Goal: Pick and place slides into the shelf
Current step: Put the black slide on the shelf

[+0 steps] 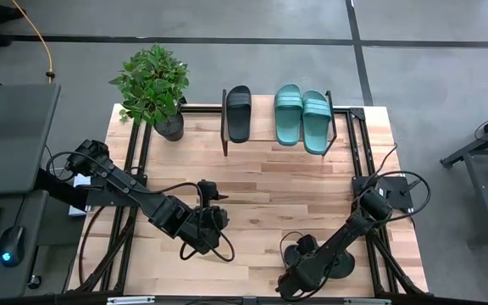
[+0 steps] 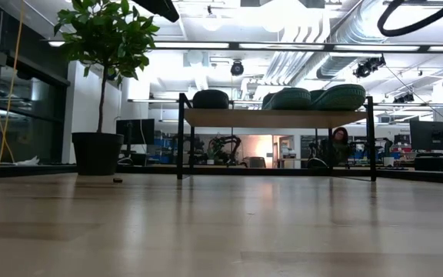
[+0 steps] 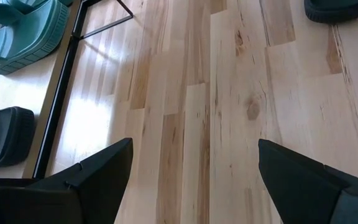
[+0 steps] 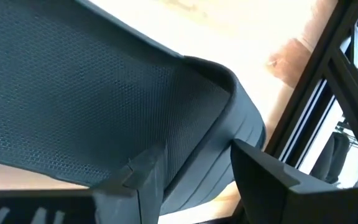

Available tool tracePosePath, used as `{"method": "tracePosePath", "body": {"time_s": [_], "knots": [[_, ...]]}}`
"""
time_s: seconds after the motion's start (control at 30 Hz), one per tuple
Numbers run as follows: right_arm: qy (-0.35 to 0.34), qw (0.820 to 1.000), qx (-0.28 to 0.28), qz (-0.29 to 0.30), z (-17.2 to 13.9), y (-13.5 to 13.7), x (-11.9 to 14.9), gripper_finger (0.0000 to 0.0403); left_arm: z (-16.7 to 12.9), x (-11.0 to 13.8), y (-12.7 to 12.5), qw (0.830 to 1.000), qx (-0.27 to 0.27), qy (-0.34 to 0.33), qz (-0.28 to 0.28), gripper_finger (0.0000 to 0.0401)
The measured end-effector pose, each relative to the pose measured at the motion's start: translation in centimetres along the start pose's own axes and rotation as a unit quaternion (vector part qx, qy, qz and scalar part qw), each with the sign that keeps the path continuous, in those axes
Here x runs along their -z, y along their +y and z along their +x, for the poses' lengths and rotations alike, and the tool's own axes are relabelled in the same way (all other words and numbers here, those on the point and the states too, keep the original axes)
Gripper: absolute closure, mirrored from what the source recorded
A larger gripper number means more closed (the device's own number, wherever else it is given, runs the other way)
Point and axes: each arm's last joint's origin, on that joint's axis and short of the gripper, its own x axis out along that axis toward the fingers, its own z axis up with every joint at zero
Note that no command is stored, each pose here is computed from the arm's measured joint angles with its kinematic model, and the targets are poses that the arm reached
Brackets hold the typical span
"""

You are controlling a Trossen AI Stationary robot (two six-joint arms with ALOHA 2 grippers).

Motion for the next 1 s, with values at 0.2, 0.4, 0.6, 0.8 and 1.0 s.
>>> {"method": "tracePosePath", "body": {"time_s": [0.2, 0.4, 0.6, 0.8, 1.0], "knots": [[-0.008, 1.000, -0.002, 0.001, 0.00, 0.01, -0.05, 0.0235, 0.00, 0.01, -0.02, 1.000, 0.003, 0.001, 0.000, 0.0075], [-0.006, 1.000, -0.002, 0.004, 0.00, 0.01, -0.04, 0.0235, 0.00, 0.00, -0.02, 1.000, 0.003, 0.001, 0.000, 0.0075], [0.004, 1.000, 0.001, 0.008, 0.00, -0.01, 0.02, 0.0247, 0.00, 0.01, -0.02, 1.000, 0.003, 0.001, -0.003, 0.0075], [0.002, 1.000, 0.002, 0.006, 0.00, -0.02, -0.01, 0.0323, 0.00, 0.01, -0.02, 1.000, 0.003, 0.001, -0.003, 0.0075], [-0.006, 1.000, 0.000, 0.003, -0.02, -0.04, -0.04, 0.0393, 0.00, 0.01, -0.01, 1.000, 0.003, 0.001, -0.003, 0.0075]]}}
